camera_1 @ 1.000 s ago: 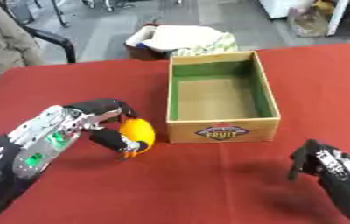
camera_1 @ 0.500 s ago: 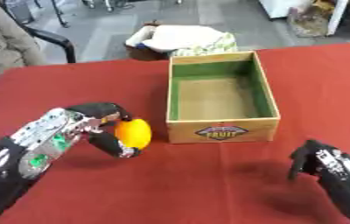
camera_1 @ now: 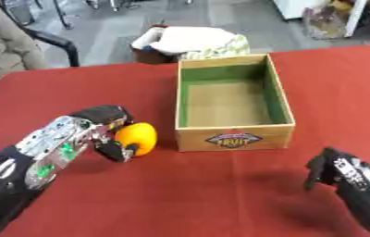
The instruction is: Pick up objects on the table and place them in the box.
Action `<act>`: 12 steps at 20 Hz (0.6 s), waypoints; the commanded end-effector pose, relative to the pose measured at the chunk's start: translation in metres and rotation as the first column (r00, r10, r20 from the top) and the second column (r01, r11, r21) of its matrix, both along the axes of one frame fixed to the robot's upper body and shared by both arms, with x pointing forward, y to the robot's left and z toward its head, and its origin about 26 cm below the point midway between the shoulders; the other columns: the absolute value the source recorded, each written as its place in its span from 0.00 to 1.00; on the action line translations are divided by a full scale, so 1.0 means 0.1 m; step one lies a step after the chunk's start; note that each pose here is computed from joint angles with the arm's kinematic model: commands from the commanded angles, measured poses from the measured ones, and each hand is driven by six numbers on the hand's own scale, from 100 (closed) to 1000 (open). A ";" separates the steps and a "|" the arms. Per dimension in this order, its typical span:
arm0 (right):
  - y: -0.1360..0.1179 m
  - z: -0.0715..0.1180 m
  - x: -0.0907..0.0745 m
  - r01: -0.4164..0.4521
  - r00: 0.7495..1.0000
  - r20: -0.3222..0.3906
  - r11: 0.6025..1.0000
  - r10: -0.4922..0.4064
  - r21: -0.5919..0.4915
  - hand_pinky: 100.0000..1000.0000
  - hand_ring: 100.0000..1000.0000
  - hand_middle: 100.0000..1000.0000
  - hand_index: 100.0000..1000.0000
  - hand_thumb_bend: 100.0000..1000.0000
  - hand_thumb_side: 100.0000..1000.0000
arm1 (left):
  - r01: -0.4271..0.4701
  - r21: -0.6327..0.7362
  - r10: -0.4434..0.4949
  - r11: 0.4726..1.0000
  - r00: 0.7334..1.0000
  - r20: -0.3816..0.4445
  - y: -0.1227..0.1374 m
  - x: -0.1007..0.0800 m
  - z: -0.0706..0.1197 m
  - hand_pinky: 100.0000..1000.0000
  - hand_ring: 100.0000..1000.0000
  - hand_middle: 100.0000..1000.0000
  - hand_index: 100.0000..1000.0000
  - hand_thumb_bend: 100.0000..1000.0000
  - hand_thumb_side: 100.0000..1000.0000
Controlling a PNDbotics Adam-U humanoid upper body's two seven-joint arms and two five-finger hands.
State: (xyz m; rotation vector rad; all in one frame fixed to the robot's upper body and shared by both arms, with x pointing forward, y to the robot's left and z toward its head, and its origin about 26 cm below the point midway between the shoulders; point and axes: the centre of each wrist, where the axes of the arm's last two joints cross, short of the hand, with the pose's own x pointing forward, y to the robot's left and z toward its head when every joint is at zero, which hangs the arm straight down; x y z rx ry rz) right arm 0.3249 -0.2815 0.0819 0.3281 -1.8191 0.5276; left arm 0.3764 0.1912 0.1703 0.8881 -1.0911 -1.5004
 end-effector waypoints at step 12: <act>-0.03 0.09 0.01 0.002 1.000 0.028 1.000 -0.001 -0.022 0.36 0.35 0.31 0.50 0.00 0.71 | -0.033 -0.241 0.123 0.970 0.922 0.367 0.06 -0.06 0.41 0.38 0.26 0.25 0.41 0.00 0.16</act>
